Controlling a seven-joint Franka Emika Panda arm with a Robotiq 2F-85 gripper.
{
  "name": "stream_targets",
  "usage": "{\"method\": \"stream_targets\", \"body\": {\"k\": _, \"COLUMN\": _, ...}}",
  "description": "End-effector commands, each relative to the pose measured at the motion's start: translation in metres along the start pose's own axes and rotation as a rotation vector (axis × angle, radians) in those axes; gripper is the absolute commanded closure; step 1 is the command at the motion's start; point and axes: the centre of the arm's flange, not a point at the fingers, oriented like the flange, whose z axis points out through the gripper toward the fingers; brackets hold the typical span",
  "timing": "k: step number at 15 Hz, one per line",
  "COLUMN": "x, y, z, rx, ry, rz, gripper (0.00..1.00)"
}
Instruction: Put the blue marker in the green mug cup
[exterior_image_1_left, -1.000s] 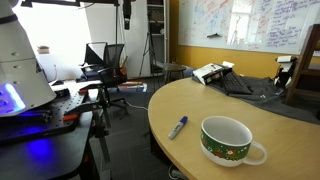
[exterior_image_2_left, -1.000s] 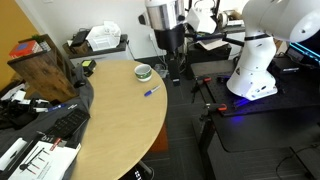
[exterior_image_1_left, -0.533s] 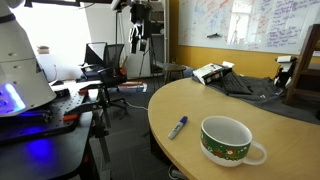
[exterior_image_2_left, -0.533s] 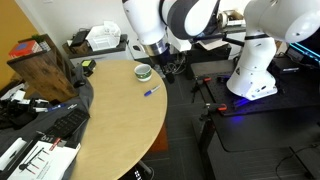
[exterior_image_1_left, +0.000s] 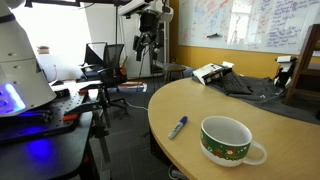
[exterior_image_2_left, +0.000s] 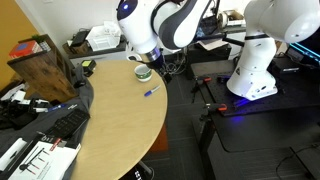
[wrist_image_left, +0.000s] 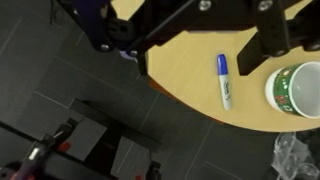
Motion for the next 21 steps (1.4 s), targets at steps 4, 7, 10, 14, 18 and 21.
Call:
{"method": "stream_targets", "body": {"k": 4, "x": 0.002, "y": 0.005, "z": 0.004, "rx": 0.016, "ry": 0.015, "rz": -0.025, "gripper": 0.0}}
{"method": "stream_targets", "body": {"k": 7, "x": 0.01, "y": 0.029, "z": 0.025, "rx": 0.144, "ry": 0.045, "rz": -0.028, "gripper": 0.0}}
{"method": "stream_targets", "body": {"k": 10, "x": 0.02, "y": 0.061, "z": 0.058, "rx": 0.068, "ry": 0.129, "rz": -0.066, "gripper": 0.0}}
{"method": "stream_targets", "body": {"k": 14, "x": 0.042, "y": 0.093, "z": 0.1, "rx": -0.012, "ry": 0.216, "rz": -0.157, "gripper": 0.0}}
{"method": "stream_targets", "body": {"k": 18, "x": 0.068, "y": 0.112, "z": 0.144, "rx": 0.049, "ry": 0.261, "rz": -0.173, "gripper": 0.0}}
{"method": "stream_targets", "body": {"k": 21, "x": 0.077, "y": 0.123, "z": 0.169, "rx": 0.085, "ry": 0.262, "rz": -0.144, "gripper": 0.0}}
